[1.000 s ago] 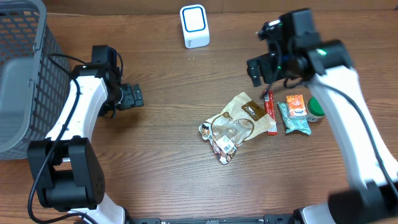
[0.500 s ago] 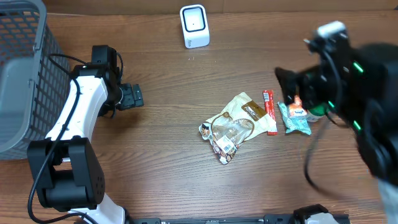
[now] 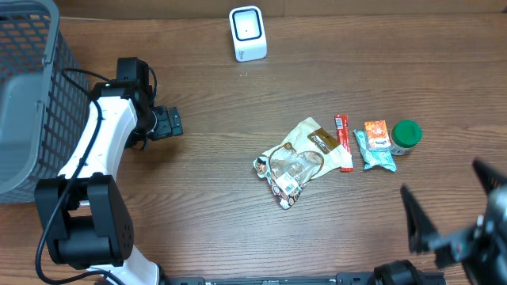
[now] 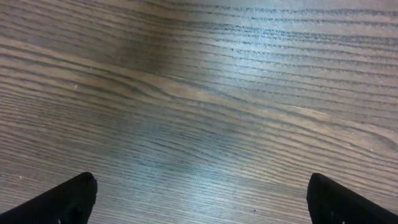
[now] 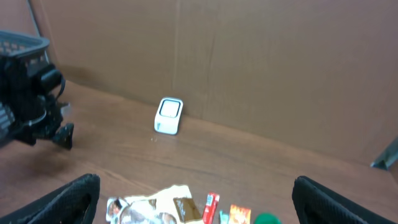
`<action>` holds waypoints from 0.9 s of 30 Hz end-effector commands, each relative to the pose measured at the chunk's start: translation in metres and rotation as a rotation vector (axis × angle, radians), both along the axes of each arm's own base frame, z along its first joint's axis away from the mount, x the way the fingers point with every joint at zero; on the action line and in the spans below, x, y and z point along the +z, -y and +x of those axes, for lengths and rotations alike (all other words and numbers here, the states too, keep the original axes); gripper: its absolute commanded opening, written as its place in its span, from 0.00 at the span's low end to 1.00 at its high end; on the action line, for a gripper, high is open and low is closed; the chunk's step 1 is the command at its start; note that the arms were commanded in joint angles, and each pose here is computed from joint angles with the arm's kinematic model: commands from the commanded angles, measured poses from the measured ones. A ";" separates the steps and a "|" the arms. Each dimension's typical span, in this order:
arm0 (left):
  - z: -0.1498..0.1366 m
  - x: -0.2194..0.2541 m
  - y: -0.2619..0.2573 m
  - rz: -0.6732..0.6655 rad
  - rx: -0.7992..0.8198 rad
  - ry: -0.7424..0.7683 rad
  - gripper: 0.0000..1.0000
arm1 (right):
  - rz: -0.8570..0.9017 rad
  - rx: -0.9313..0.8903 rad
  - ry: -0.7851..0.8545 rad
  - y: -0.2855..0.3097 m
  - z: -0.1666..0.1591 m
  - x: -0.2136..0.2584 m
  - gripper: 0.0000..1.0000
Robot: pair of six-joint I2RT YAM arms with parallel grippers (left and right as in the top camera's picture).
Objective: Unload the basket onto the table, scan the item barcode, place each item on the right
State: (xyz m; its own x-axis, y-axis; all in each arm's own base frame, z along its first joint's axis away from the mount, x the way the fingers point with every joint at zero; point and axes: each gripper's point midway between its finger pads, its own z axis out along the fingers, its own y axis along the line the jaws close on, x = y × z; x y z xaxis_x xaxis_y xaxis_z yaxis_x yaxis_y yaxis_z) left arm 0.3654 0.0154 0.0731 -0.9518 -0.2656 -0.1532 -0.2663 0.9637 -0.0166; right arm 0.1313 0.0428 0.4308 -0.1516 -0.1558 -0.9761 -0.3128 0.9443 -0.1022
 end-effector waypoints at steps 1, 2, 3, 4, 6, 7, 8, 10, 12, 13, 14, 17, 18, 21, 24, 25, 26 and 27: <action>0.004 0.002 0.000 0.007 -0.005 0.008 1.00 | 0.009 -0.001 0.017 0.002 -0.010 -0.031 1.00; 0.004 0.002 0.000 0.007 -0.005 0.008 1.00 | 0.013 0.001 0.030 0.002 -0.012 -0.039 1.00; 0.004 0.002 0.000 0.007 -0.005 0.008 1.00 | 0.016 0.000 0.043 0.002 -0.012 -0.045 1.00; 0.004 0.002 0.000 0.007 -0.006 0.008 1.00 | 0.021 0.005 0.056 0.001 -0.012 -0.051 1.00; 0.004 0.002 0.000 0.007 -0.005 0.009 1.00 | 0.034 0.024 0.099 -0.004 -0.008 -0.063 1.00; 0.004 0.002 0.000 0.007 -0.005 0.008 1.00 | 0.039 0.030 0.116 -0.006 -0.005 -0.065 1.00; 0.004 0.002 0.000 0.007 -0.005 0.008 1.00 | 0.046 0.041 0.146 -0.008 -0.002 -0.068 1.00; 0.004 0.002 0.000 0.007 -0.005 0.008 1.00 | 0.058 0.057 0.211 -0.013 0.006 -0.072 1.00; 0.004 0.002 0.000 0.007 -0.006 0.008 1.00 | 0.072 0.074 0.301 -0.017 0.013 -0.071 1.00; 0.004 0.002 0.000 0.007 -0.005 0.008 1.00 | 0.077 0.079 0.341 -0.018 0.016 -0.071 1.00; 0.004 0.002 0.000 0.007 -0.005 0.008 1.00 | 0.083 0.085 0.395 -0.020 0.019 -0.069 1.00; 0.004 0.002 0.000 0.007 -0.005 0.008 1.00 | 0.095 0.100 0.529 -0.024 0.030 -0.065 1.00; 0.004 0.002 0.000 0.007 -0.005 0.009 1.00 | 0.099 0.105 0.565 -0.025 0.034 -0.065 1.00; 0.004 0.002 0.000 0.007 -0.005 0.009 1.00 | 0.113 0.112 0.632 -0.027 0.043 -0.072 1.00; 0.004 0.002 0.000 0.007 -0.006 0.008 1.00 | 0.165 0.101 0.615 -0.027 0.057 -0.094 1.00; 0.004 0.002 0.000 0.007 -0.005 0.009 1.00 | 0.189 0.100 0.587 -0.027 0.062 -0.104 1.00; 0.004 0.002 0.000 0.007 -0.005 0.008 1.00 | 0.231 0.092 0.522 -0.027 0.072 -0.124 1.00; 0.004 0.002 0.000 0.007 -0.006 0.008 1.00 | 0.248 0.091 0.482 -0.028 0.077 -0.139 1.00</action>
State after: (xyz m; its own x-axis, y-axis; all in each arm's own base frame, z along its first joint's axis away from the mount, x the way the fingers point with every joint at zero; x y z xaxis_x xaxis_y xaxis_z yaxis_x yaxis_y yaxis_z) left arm 0.3656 0.0154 0.0733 -0.9517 -0.2656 -0.1539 -0.2663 0.9637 -0.0168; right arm 0.1945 0.0709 0.3261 0.4252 0.0075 -0.9051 -0.3343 0.9306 -0.1494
